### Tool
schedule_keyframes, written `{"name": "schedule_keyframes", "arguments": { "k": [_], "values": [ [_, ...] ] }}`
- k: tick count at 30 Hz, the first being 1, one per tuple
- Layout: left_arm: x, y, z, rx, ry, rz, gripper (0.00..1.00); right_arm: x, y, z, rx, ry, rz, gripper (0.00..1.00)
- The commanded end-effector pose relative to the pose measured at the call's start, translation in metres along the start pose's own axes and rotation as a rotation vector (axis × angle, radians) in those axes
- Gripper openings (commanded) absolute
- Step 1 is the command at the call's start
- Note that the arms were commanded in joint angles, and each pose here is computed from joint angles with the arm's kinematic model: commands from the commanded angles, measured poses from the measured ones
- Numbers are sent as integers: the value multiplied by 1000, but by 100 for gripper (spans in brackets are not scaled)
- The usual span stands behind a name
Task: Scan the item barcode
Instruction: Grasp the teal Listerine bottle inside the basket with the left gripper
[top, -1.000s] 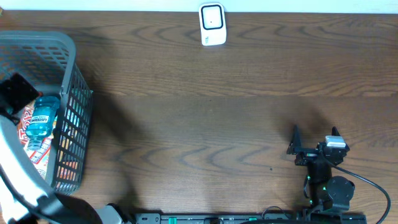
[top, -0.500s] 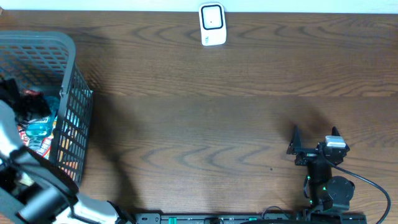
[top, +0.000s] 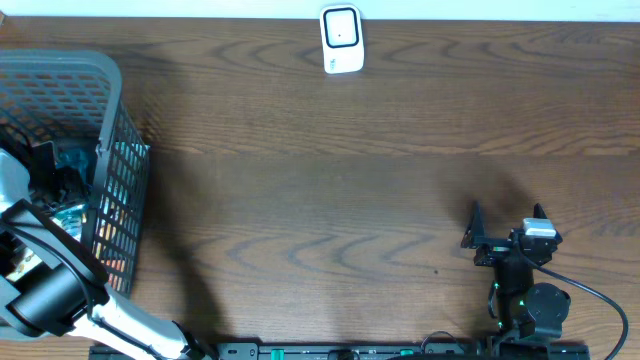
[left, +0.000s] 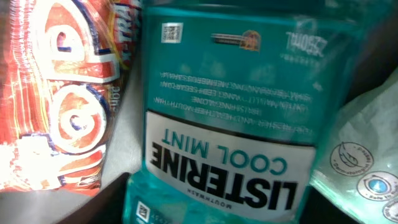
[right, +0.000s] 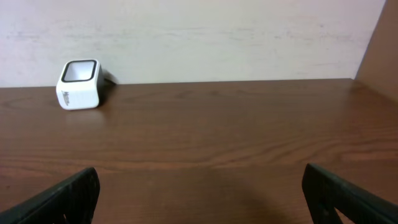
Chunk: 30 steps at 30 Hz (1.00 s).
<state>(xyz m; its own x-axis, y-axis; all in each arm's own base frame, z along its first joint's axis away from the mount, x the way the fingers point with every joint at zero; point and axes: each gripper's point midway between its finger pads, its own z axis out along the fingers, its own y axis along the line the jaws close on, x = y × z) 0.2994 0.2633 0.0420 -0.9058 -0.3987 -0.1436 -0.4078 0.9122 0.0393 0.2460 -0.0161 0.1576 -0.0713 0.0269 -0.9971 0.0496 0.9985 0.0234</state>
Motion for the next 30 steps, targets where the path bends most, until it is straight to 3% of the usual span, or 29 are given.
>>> {"name": "schedule_keyframes", "arguments": {
  "k": [1,5,13,30],
  "values": [
    [16,-9,31,52,81,-11,43,2,3,0,-12,5,13,99],
    [13,-8,31,48,70,-11,33,2,3,0,-12,5,13,99],
    [-6,-2,11,27,2,-45,28,2,3,0,-12,5,13,99],
    [-37,7,-112,-53,-328,-138,27,2,3,0,-12,5,13,99]
  ]
}}
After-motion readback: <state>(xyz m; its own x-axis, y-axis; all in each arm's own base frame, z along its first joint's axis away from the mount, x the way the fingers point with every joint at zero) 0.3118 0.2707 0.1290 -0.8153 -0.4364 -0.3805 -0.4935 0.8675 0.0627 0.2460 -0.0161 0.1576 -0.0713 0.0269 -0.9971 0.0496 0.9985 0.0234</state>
